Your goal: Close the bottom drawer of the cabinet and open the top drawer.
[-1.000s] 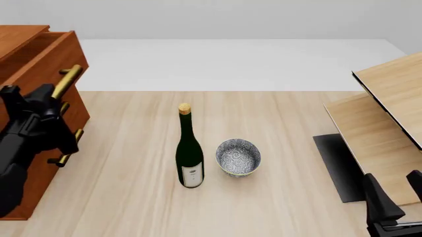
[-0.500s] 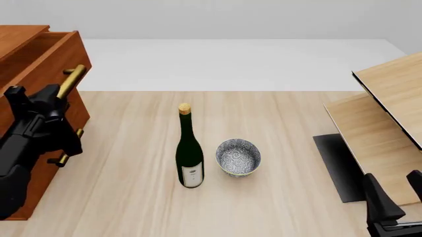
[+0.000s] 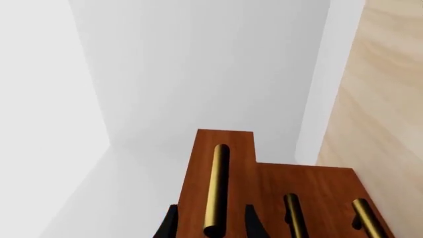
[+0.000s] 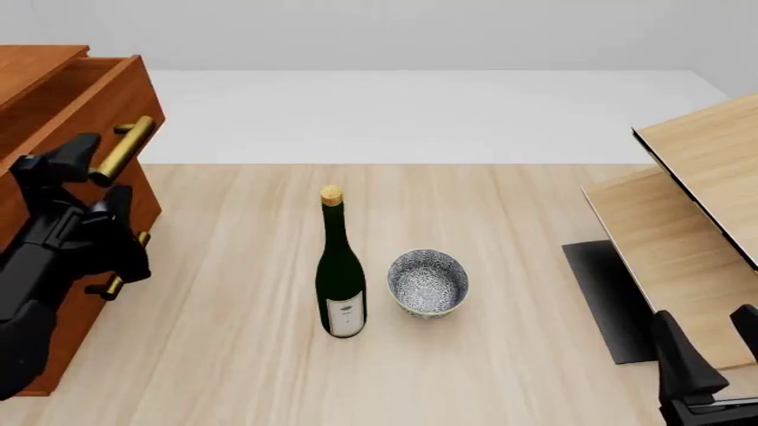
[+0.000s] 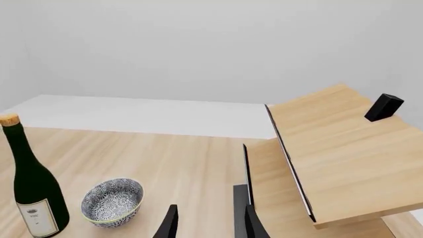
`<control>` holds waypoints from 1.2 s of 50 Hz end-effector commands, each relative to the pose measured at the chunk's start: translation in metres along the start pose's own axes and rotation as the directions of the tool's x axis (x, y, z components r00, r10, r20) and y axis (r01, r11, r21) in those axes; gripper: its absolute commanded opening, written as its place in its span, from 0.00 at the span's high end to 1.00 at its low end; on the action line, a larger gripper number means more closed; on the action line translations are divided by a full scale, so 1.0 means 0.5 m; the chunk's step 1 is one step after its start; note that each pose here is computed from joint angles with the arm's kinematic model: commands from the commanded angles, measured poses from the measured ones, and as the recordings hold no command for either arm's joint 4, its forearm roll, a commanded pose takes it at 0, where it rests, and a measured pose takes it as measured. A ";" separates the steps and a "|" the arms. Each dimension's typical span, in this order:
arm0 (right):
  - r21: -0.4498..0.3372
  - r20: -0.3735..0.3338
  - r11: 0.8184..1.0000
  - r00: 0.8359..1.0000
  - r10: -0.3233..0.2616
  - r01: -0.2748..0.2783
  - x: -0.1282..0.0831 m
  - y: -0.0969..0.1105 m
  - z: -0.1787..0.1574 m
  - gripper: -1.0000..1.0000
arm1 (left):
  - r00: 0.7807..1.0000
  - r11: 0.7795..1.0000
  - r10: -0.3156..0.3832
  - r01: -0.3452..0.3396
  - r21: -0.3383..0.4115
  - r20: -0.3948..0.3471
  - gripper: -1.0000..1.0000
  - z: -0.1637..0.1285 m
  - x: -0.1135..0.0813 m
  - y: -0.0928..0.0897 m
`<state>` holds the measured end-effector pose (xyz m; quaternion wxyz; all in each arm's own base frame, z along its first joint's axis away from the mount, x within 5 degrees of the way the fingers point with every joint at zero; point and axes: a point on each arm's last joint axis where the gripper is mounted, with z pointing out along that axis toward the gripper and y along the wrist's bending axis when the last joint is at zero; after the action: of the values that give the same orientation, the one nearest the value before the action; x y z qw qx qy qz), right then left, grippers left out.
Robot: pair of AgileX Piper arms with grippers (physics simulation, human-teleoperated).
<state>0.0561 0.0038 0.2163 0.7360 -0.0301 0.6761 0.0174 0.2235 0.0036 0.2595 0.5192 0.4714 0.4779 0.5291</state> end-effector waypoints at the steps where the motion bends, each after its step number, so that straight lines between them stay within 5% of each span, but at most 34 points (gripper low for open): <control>1: 0.000 0.000 1.000 1.000 0.000 0.000 -0.001 0.000 0.002 0.00 | 1.000 1.000 0.001 -0.001 -0.001 0.003 0.00 0.001 -0.001 -0.003; 60: 0.001 0.003 1.000 1.000 0.008 -0.008 -0.002 0.000 -0.001 0.00 | 0.995 0.998 -0.063 0.061 0.025 0.076 0.00 -0.008 -0.034 0.025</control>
<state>0.0555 0.0038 0.2170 0.7368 -0.0277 0.6753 0.0199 0.2205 -0.0098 0.2680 0.5418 0.4799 0.4796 0.4961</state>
